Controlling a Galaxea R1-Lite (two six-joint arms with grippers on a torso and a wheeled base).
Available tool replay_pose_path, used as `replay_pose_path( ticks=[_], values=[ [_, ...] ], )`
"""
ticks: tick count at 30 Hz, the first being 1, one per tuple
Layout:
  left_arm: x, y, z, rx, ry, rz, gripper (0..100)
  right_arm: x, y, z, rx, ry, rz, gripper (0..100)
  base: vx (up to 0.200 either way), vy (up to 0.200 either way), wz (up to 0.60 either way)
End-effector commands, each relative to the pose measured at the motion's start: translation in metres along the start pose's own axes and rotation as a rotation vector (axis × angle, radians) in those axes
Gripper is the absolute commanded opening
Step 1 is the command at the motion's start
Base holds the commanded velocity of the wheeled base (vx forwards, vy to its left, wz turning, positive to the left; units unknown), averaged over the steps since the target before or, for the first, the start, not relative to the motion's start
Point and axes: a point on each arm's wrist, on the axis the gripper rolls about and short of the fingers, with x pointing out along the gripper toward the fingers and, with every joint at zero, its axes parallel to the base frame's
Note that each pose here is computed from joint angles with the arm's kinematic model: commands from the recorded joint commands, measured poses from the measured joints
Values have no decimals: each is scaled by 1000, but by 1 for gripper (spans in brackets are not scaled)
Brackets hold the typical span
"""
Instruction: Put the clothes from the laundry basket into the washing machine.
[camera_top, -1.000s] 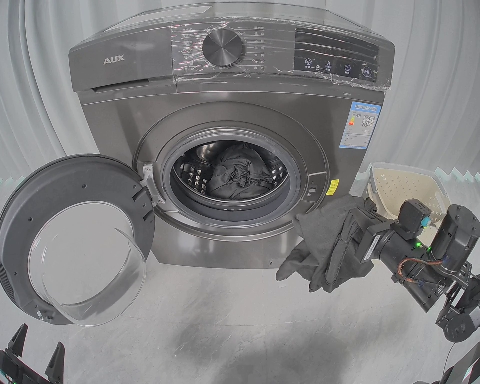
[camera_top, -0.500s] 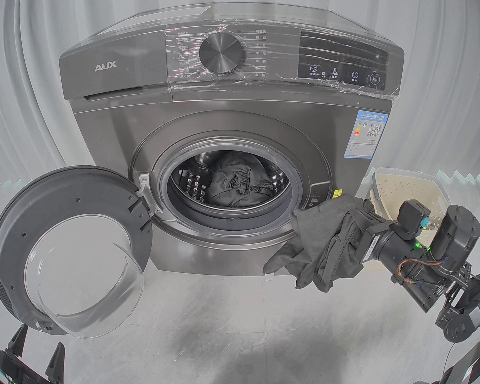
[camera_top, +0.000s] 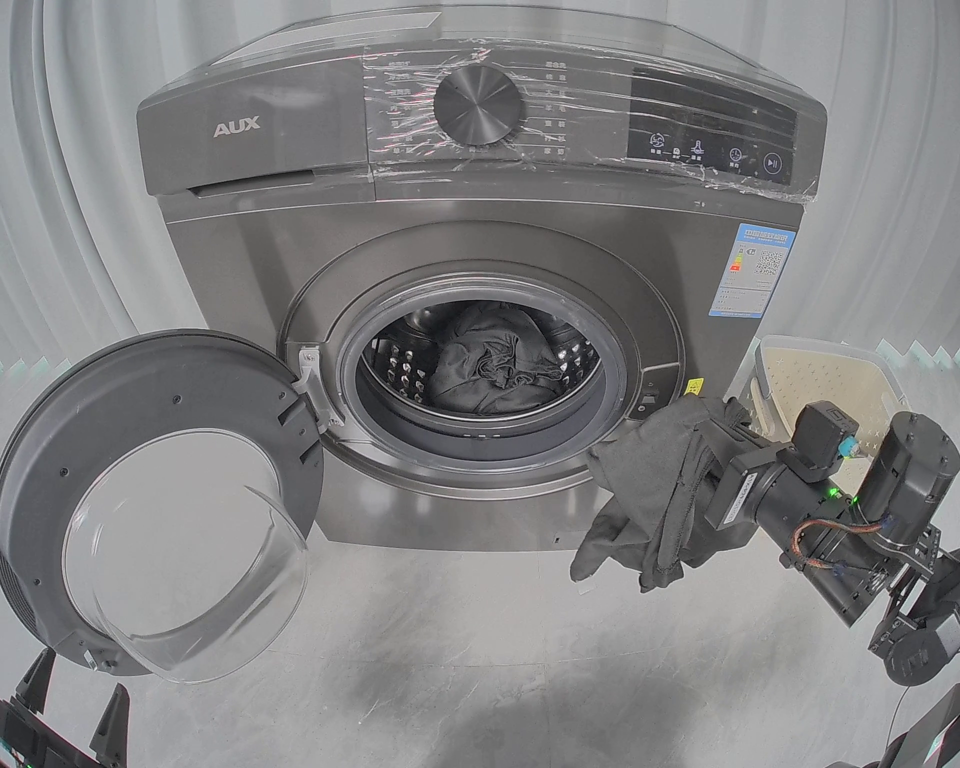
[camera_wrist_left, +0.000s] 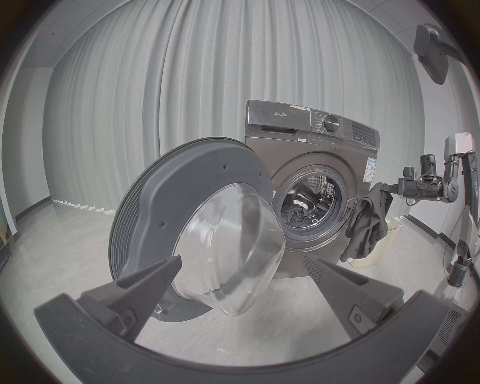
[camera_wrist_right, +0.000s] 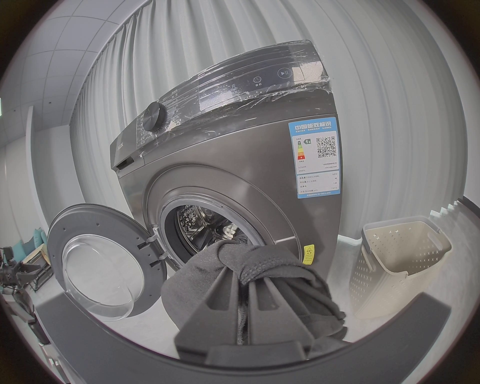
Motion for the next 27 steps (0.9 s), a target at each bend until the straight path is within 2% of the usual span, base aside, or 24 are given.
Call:
replay_pose_path(
  ticks=[1, 7, 8, 14, 16, 24, 27],
  values=[
    [0, 0, -4, 0, 0, 0, 100, 0, 0, 0, 0, 2, 0, 0, 0, 0, 0],
    [0, 0, -4, 1, -2, 0, 100, -1, 0, -3, -3, 11, 4, 0, 0, 0, 0],
    [0, 0, -4, 4, -2, 0, 100, -3, 5, -3, -3, 14, 23, 0, 0, 0, 0],
    [0, 0, -5, 26, -3, 1, 100, -2, 11, -5, -4, 21, 44, 0, 0, 0, 0],
    [0, 0, -5, 49, -3, -2, 100, -3, 15, -8, -6, 32, 60, 0, 0, 0, 0],
    [0, 0, -5, 53, -3, -2, 100, -3, 20, -5, 3, 19, 78, 0, 0, 0, 0],
    [0, 0, -5, 55, -3, -5, 100, -3, 26, -9, 15, 34, 98, 0, 0, 0, 0]
  ],
)
